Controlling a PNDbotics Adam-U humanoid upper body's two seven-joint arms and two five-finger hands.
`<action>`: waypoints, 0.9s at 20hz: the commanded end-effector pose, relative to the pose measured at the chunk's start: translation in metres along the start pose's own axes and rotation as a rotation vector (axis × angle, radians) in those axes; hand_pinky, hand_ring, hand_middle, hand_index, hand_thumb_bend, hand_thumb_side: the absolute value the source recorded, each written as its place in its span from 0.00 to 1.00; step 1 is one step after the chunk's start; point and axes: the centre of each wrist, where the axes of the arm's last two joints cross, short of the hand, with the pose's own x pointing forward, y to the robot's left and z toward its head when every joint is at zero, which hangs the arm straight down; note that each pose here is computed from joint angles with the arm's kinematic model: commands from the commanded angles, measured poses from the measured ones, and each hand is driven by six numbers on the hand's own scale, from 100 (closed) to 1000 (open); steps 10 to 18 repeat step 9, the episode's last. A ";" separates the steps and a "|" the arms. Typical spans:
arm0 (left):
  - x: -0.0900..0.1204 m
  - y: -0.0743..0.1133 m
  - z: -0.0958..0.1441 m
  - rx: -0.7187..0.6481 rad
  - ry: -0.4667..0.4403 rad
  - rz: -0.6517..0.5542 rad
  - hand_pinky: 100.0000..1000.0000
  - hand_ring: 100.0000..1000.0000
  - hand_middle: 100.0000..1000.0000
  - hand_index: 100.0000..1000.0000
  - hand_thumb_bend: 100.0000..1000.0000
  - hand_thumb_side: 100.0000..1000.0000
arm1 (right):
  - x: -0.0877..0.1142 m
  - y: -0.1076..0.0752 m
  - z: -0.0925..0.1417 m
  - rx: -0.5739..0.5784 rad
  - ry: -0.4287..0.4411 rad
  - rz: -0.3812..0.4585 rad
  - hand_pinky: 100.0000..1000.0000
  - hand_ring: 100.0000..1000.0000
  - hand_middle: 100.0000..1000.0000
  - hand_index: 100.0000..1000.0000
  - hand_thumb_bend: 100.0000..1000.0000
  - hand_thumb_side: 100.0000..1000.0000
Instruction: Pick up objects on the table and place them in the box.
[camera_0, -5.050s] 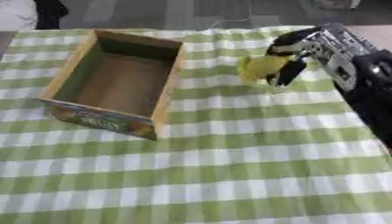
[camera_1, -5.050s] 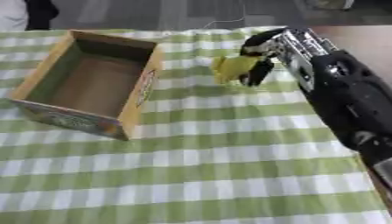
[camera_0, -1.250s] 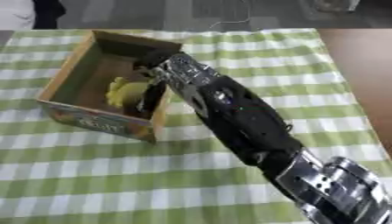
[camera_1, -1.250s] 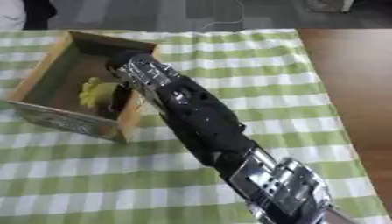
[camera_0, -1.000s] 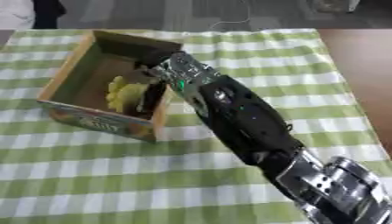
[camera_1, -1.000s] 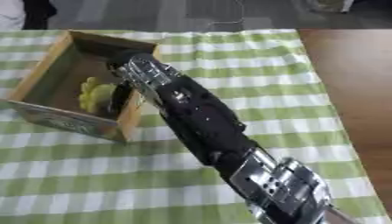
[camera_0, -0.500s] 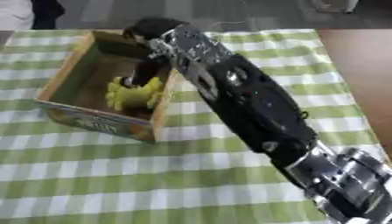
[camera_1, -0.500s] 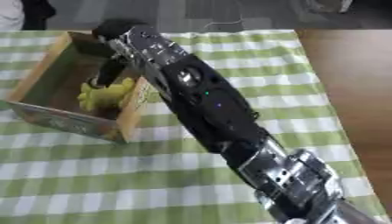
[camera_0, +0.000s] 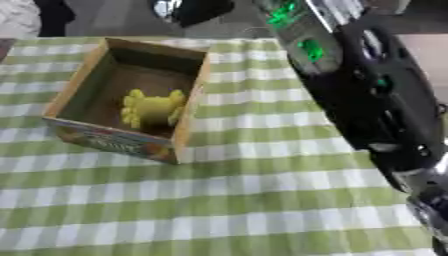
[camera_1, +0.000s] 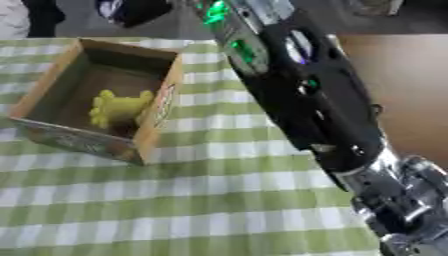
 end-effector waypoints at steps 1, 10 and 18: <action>0.008 0.005 -0.006 -0.007 -0.031 -0.025 0.72 0.57 0.54 0.72 0.00 0.92 | -0.006 -0.028 0.035 -0.132 0.002 -0.005 0.81 0.83 0.71 0.89 0.02 0.72; 0.008 0.005 -0.007 0.004 -0.040 -0.025 0.72 0.57 0.54 0.72 0.00 0.92 | -0.024 -0.032 0.094 -0.454 -0.015 -0.206 0.82 0.80 0.71 0.89 0.00 0.88; 0.008 0.005 -0.007 0.004 -0.040 -0.025 0.72 0.57 0.54 0.72 0.00 0.92 | -0.024 -0.032 0.094 -0.454 -0.015 -0.206 0.82 0.80 0.71 0.89 0.00 0.88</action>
